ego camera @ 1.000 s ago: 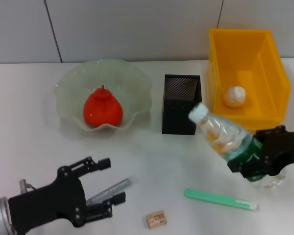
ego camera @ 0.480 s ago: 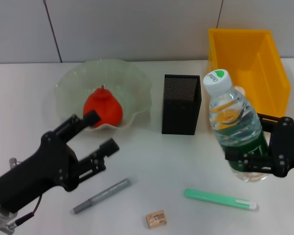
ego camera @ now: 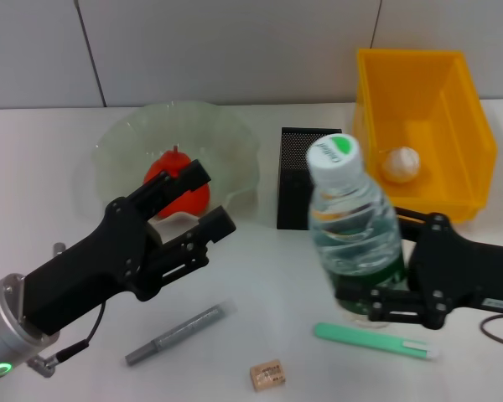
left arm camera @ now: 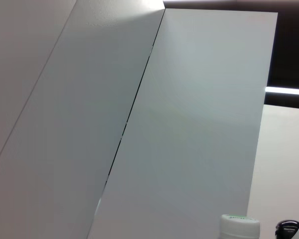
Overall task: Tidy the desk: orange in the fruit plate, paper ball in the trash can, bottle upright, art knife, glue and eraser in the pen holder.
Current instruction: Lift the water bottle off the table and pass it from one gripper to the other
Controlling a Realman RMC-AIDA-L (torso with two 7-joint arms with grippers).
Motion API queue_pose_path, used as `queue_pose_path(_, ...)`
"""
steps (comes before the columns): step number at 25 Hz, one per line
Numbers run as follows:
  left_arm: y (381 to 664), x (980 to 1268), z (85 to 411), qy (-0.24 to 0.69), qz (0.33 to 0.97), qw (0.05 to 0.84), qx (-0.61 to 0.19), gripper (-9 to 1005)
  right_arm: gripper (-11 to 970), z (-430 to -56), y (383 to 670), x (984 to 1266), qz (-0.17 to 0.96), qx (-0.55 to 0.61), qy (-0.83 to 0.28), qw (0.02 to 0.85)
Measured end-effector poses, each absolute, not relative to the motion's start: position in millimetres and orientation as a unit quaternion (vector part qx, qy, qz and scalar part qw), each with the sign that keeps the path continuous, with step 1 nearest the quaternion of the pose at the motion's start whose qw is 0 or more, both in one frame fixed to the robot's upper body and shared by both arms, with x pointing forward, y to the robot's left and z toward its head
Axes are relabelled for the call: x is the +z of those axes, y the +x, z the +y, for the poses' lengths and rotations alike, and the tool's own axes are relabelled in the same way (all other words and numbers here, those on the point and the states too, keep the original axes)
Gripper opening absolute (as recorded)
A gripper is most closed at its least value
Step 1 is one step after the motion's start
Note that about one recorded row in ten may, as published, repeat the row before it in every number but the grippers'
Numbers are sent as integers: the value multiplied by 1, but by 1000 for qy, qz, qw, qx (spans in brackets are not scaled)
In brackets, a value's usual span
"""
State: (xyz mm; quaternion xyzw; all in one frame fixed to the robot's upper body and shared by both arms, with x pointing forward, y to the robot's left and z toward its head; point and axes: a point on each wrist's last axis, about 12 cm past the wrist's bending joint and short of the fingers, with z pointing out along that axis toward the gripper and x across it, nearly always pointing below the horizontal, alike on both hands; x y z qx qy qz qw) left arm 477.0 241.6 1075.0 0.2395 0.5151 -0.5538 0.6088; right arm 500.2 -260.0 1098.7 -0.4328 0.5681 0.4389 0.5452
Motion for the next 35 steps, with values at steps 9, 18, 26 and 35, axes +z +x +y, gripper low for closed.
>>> queue_pose_path(9,482,1078,234,245,509,597,-570,784,761,-233,513,1092,555,471,-432,533)
queue_pose_path(18,486,1080,226,270,507,582,-575,784,761,-206,521,1081,572,476,-461,484)
queue_pose_path(26,490,1079,223,276,517,576,-571,783,762,-198,521,1080,568,487,-465,473)
queue_pose_path(35,491,1081,223,275,517,569,-577,783,763,-194,521,1081,566,491,-467,469)
